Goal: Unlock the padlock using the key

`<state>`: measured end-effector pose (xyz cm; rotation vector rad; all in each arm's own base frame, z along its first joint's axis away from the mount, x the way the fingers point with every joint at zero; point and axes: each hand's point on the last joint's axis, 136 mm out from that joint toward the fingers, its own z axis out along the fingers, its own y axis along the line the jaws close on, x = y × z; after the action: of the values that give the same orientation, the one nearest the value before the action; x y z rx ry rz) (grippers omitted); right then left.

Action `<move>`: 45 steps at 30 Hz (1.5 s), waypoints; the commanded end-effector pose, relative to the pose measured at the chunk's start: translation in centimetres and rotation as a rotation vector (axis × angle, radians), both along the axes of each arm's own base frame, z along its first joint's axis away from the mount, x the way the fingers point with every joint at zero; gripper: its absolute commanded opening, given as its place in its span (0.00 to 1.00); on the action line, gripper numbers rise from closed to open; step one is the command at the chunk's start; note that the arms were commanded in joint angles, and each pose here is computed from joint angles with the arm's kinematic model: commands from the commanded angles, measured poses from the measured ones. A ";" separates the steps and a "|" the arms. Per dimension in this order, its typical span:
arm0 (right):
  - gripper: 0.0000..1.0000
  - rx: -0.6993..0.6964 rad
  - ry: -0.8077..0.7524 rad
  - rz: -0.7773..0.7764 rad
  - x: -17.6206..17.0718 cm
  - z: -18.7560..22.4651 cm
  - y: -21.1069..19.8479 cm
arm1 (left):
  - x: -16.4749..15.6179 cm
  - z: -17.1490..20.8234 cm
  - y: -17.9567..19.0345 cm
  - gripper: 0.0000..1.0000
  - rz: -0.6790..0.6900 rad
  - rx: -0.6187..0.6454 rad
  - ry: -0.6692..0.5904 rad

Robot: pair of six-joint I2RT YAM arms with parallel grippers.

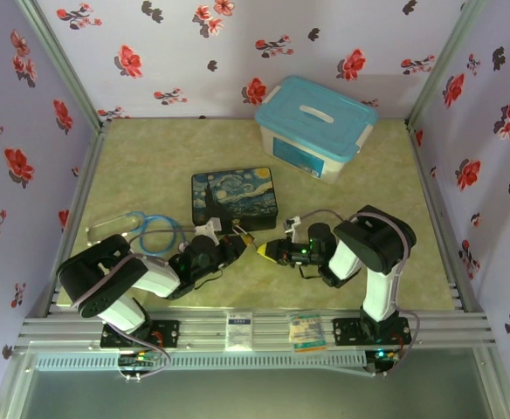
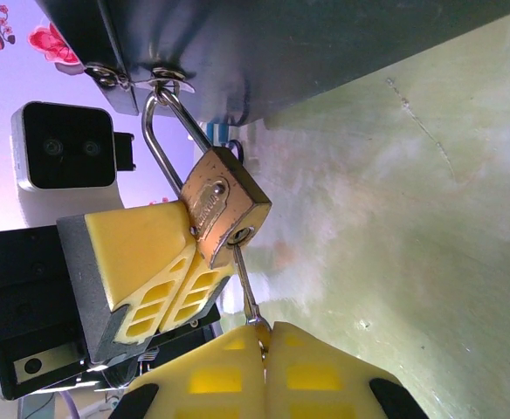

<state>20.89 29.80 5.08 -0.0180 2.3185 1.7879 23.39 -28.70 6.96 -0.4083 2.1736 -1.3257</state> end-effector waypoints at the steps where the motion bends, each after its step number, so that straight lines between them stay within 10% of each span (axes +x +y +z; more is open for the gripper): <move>1: 0.00 0.015 -0.015 0.010 0.4 0.2 0.2 | 0.9 2.5 -0.8 0.00 0.005 -0.078 -0.064; 45: 0.00 0.088 0.132 -0.029 3.9 0.9 2.7 | -0.2 1.9 -2.6 0.00 -0.068 -0.123 -0.042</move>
<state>23.89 31.08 4.28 0.1974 2.4008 1.9131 24.51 -28.45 6.30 -0.4707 2.1270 -1.3231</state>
